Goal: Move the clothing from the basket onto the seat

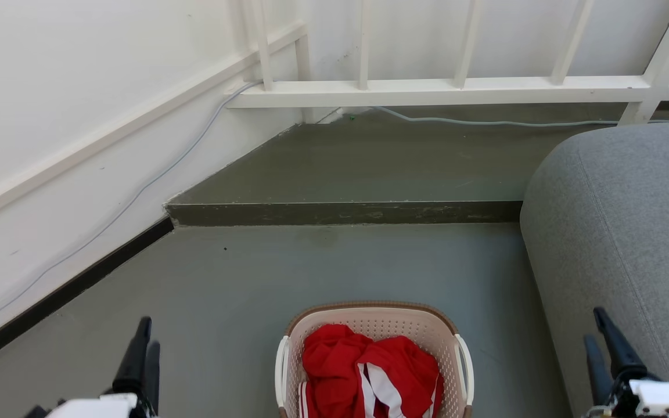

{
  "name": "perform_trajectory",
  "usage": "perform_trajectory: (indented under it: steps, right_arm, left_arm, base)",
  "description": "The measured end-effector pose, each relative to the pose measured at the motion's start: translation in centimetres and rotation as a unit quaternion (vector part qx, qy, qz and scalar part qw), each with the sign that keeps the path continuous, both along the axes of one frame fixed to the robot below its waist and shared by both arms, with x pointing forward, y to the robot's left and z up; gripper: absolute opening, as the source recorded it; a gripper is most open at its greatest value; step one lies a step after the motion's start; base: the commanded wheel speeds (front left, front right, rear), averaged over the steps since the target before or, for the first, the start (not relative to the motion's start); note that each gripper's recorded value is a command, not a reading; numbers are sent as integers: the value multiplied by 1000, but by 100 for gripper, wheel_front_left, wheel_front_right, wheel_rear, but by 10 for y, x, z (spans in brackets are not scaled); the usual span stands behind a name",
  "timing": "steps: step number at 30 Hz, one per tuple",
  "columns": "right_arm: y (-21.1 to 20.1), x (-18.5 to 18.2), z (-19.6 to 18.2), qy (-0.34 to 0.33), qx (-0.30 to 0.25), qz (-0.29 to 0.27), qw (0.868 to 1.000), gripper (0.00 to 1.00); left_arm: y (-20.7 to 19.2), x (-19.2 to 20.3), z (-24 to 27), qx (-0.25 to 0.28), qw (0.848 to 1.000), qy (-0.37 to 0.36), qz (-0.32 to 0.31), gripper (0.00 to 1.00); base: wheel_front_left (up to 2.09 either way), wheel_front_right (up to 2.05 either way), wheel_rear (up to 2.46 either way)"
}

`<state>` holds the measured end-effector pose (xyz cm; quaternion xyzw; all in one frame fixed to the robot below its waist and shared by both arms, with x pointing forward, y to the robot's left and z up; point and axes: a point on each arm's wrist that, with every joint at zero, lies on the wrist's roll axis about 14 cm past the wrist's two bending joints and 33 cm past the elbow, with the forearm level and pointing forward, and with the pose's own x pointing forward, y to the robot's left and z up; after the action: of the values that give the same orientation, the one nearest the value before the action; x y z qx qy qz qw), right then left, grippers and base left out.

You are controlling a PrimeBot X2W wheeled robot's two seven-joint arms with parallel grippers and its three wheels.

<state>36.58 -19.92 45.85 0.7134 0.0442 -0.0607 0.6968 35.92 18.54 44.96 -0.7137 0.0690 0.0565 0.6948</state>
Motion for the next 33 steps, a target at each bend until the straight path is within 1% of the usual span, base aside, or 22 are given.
perform_trajectory:
  steps: [2,4,12,17,21,24,33]
  right_arm:
    - [3,-9,-14,22,6,0,1000,100]
    - [3,-12,-18,29,8,-1,1000,100]
    - [3,-11,-11,17,2,1,1000,100]
    - [2,-10,-7,12,-14,7,1000,100]
    - [2,-9,-3,7,-30,12,999,100]
    - [0,-9,-1,6,-60,15,998,100]
    - [2,-3,6,-3,-116,36,993,100]
  left_arm:
    - [-3,-11,-16,-6,1000,25,0,100]
    - [-3,-14,-21,-6,999,33,1,100]
    - [-5,-14,-16,-1,1000,25,4,100]
    - [-6,-13,-14,10,1000,23,4,100]
    - [-8,-13,-14,26,999,22,0,100]
    - [-10,-13,-13,54,998,21,-7,100]
    - [-15,-10,-9,115,993,14,-26,100]
  base:
    - [0,0,0]
    - [0,0,0]
    - [0,0,0]
    - [0,0,0]
    - [0,0,0]
    - [0,0,0]
    - [0,0,0]
